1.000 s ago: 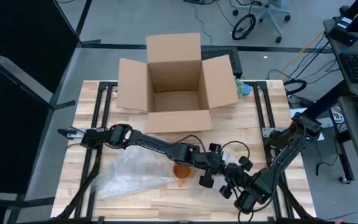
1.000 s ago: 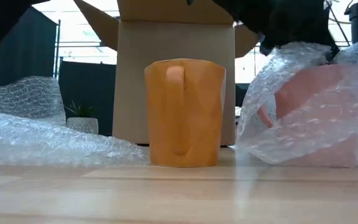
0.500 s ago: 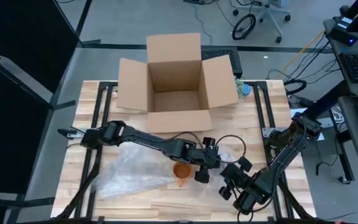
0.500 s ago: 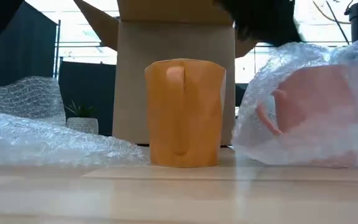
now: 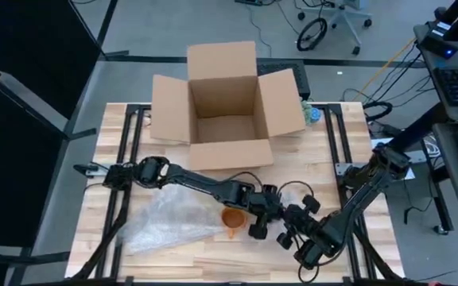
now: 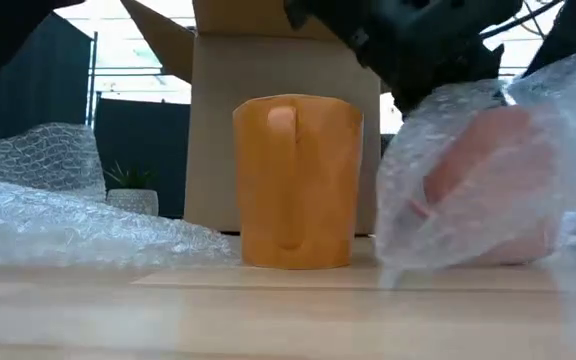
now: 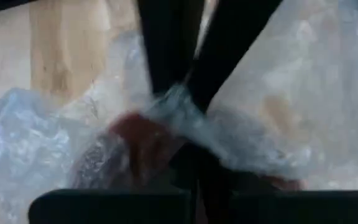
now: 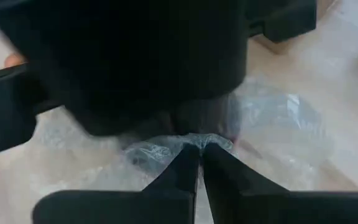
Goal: Wrap mug
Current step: Wrap the pink mug with the transparent bubble wrap
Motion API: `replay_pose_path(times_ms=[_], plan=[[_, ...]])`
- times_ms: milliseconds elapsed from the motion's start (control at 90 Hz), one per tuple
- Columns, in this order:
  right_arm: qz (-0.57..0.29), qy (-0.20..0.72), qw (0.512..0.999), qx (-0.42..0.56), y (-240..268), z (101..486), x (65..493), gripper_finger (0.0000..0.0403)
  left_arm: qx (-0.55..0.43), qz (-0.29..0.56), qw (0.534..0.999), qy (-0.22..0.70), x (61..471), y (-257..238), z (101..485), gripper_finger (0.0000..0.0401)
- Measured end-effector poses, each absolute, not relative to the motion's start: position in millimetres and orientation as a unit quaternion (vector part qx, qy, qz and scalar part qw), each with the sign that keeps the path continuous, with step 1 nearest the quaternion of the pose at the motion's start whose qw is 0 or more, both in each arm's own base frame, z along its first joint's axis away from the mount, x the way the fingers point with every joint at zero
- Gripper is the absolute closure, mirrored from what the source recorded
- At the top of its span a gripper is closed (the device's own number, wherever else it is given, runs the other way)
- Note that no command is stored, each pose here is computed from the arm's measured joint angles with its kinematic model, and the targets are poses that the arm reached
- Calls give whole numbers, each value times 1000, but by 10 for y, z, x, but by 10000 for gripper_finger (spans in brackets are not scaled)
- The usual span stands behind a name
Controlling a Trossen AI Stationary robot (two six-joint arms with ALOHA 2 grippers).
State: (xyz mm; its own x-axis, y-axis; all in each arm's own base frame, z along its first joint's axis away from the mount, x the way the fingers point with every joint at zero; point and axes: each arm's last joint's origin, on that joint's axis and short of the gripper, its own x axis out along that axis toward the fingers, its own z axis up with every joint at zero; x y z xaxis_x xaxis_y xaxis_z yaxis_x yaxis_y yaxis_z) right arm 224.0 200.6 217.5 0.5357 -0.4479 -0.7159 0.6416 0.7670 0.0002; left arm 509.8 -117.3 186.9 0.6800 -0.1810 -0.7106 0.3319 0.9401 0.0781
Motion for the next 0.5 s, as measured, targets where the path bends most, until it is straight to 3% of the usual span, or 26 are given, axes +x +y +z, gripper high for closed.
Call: replay_pose_path(times_ms=[500], plan=[[-335, 363, 864, 99, 1862, 2062, 2300, 399, 80, -76, 909, 402, 5018, -1194, 2000, 401]])
